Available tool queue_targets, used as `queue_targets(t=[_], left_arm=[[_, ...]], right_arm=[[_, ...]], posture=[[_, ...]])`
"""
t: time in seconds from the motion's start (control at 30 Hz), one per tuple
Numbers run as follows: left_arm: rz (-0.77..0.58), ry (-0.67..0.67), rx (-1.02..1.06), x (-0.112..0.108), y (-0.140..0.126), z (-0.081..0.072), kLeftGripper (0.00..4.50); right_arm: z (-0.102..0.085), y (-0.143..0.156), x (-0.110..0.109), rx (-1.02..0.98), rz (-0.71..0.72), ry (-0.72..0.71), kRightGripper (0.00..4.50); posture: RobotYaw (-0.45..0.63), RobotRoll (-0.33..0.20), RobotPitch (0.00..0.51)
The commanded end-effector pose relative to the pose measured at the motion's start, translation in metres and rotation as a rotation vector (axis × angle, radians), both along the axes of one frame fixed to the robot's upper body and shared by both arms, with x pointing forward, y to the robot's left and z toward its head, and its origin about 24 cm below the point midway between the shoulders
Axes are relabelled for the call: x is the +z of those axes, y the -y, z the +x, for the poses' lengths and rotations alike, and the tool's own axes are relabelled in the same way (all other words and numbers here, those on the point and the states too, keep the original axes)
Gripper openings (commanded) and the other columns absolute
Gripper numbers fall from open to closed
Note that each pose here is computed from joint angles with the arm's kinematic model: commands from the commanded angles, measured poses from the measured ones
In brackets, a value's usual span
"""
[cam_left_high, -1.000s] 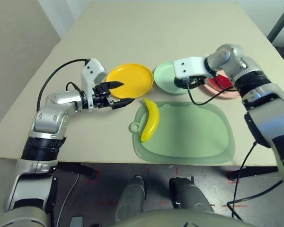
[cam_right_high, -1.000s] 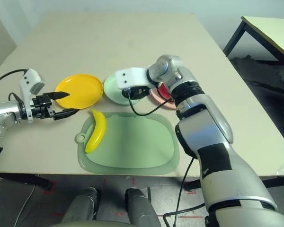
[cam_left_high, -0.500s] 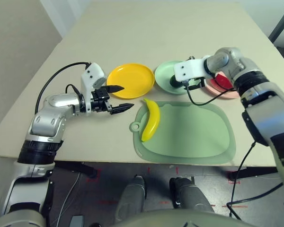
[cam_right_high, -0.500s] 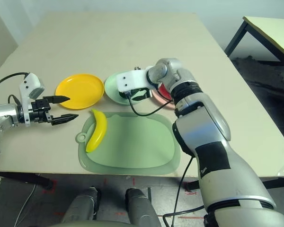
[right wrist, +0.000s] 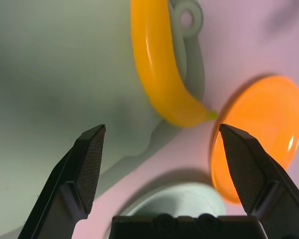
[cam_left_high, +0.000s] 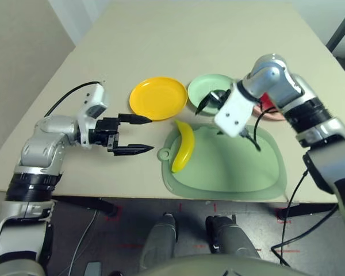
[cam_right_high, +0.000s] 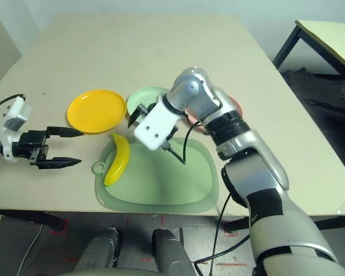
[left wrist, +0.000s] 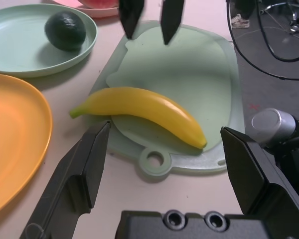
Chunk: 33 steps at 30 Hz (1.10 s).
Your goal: Place the fruits into color-matched plates.
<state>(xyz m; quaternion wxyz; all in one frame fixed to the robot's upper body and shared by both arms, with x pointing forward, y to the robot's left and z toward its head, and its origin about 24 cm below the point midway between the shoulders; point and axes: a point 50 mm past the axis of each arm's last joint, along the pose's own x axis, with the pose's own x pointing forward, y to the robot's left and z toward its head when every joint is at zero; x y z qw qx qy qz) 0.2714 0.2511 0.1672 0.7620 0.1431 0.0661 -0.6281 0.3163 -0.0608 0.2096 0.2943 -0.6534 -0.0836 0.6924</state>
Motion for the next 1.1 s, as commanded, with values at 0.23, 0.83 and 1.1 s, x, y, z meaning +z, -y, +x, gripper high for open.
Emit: queue_targets(t=[0.23,0.83,1.1], left_arm=[[0.024,0.022,-0.009,-0.004,-0.003,-0.009,4.5],[0.034,0.049,0.021,-0.011,0.002,-0.005,4.5],[-0.007,0.064,0.01,-0.014,0.015,0.008,4.5]], right_arm=[[0.001,-0.029,-0.022,0.053,-0.066,0.016,4.46],[0.011,0.057,0.036,-0.38,0.198,-0.115,4.46],[-0.011,0.119,0.023,-0.795,0.526,-0.152,4.46]], posture=[[0.09,0.0,0.155],[0.06,0.0,0.147],[-0.02,0.0,0.148]])
